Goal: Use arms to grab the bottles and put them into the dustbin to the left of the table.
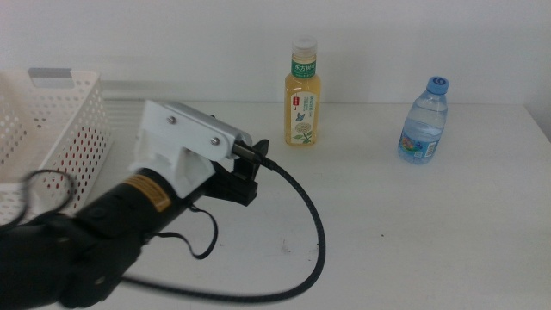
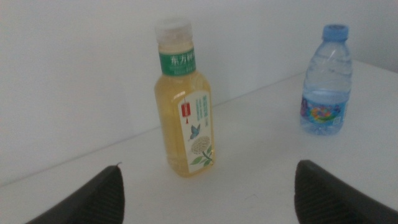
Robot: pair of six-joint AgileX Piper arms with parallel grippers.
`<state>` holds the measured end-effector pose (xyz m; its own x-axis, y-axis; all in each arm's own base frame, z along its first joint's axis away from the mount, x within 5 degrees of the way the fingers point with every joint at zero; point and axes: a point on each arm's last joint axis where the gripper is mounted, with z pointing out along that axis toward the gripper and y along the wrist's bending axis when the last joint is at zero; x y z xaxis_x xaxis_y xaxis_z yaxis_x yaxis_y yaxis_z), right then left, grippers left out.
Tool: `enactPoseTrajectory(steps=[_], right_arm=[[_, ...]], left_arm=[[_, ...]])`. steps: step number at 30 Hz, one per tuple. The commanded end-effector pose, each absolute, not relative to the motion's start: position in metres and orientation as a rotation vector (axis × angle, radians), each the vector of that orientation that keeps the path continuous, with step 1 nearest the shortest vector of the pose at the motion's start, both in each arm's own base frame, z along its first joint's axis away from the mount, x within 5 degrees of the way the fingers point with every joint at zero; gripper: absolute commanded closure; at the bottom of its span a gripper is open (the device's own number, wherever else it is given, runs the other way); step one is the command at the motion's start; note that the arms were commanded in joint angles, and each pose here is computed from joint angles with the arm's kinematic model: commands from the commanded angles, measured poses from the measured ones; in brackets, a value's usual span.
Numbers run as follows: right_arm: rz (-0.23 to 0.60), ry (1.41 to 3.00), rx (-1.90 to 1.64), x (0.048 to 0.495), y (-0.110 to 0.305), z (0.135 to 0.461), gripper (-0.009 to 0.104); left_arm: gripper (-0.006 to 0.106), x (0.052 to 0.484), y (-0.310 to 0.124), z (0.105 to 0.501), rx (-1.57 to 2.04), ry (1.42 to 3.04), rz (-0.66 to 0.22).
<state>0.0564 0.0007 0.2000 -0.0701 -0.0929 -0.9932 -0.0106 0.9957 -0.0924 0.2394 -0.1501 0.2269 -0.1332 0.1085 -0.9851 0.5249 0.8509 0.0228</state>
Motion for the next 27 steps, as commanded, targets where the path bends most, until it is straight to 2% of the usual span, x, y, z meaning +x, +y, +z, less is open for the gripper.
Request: enactPoseTrajectory(steps=[1,17,27], right_arm=[[-0.074,1.631,-0.079,0.056,0.0,0.2,0.015],[-0.074,1.631,-0.079,0.056,0.0,0.2,0.015],[-0.074,1.631,-0.079,0.056,0.0,0.2,0.015]], left_arm=[[0.007,0.253,-0.155,0.219,0.475,1.641,-0.425],[0.007,0.366,-0.213,0.157,0.447,1.656,-0.514],[0.007,0.411,-0.229,0.141,0.437,1.674,-0.487]])
